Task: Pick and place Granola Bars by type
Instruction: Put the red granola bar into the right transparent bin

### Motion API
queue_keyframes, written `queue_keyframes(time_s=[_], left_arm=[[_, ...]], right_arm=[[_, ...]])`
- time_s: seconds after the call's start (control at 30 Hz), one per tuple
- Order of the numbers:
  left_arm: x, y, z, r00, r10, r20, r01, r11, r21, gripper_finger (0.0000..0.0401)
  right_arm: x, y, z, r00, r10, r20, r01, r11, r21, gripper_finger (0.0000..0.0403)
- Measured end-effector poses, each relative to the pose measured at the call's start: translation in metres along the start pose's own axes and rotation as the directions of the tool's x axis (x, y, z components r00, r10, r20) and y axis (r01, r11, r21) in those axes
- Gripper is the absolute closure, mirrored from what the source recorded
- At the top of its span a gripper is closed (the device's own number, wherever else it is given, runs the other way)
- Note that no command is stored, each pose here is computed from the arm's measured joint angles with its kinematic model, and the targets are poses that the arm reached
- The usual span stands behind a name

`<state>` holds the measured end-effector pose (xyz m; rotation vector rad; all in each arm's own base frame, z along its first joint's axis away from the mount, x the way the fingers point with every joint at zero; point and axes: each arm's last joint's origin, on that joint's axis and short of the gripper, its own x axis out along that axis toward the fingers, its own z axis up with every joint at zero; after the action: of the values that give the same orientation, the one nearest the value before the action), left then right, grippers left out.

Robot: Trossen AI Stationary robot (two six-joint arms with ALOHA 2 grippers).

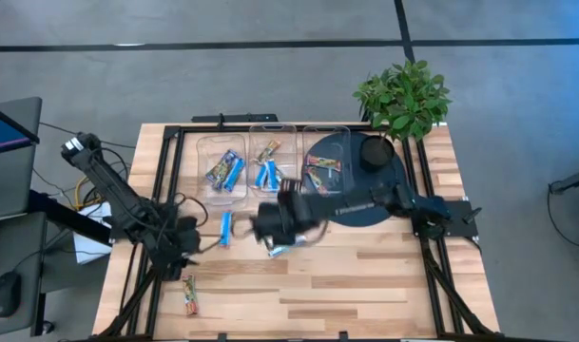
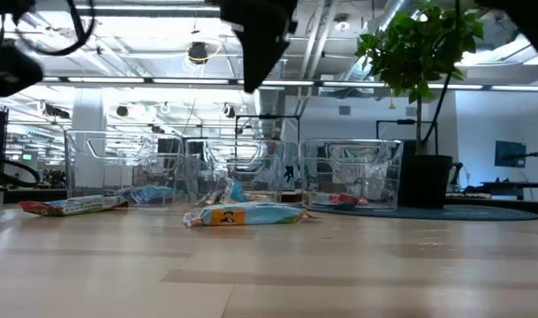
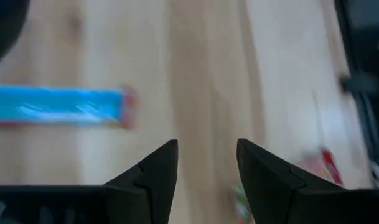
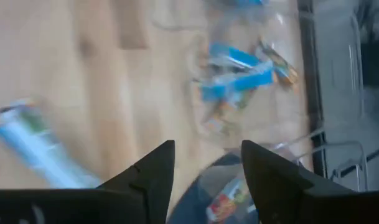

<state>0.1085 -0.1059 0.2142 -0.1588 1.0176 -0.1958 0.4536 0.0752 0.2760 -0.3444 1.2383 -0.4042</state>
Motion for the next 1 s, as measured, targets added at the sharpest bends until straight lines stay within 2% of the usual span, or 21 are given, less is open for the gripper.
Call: queue_keyframes(time_s=[0.2, 0.33, 0.47, 0.7, 0.9, 1.0], left_arm=[[0.018, -0.02, -0.013, 0.983, -0.053, -0.174, 0.038, 0.995, -0.088, 0.0242], [0.031, -0.035, -0.028, 0.942, -0.076, -0.328, 0.017, 0.984, -0.179, 0.0242], [0.042, -0.049, -0.041, 0.898, -0.07, -0.434, -0.029, 0.976, -0.218, 0.0242], [0.067, -0.078, -0.054, 0.905, -0.143, -0.401, 0.048, 0.97, -0.238, 0.0242], [0.09, -0.083, -0.062, 0.897, -0.078, -0.435, -0.016, 0.978, -0.209, 0.0242], [0.093, -0.082, -0.058, 0.913, -0.052, -0.405, -0.022, 0.984, -0.176, 0.0242]], right_arm=[[-0.036, 0.054, -0.01, 0.994, -0.019, 0.104, 0.026, 0.997, -0.069, 0.0241], [-0.056, 0.082, -0.021, 0.986, -0.041, 0.162, 0.052, 0.996, -0.066, 0.0249], [-0.074, 0.104, -0.031, 0.97, -0.089, 0.226, 0.108, 0.991, -0.074, 0.0255], [-0.092, 0.126, -0.045, 0.954, -0.102, 0.281, 0.121, 0.991, -0.051, 0.0265], [-0.101, 0.138, -0.052, 0.95, -0.083, 0.301, 0.093, 0.995, -0.021, 0.0271], [-0.104, 0.142, -0.054, 0.948, -0.074, 0.311, 0.086, 0.996, -0.023, 0.0271]])
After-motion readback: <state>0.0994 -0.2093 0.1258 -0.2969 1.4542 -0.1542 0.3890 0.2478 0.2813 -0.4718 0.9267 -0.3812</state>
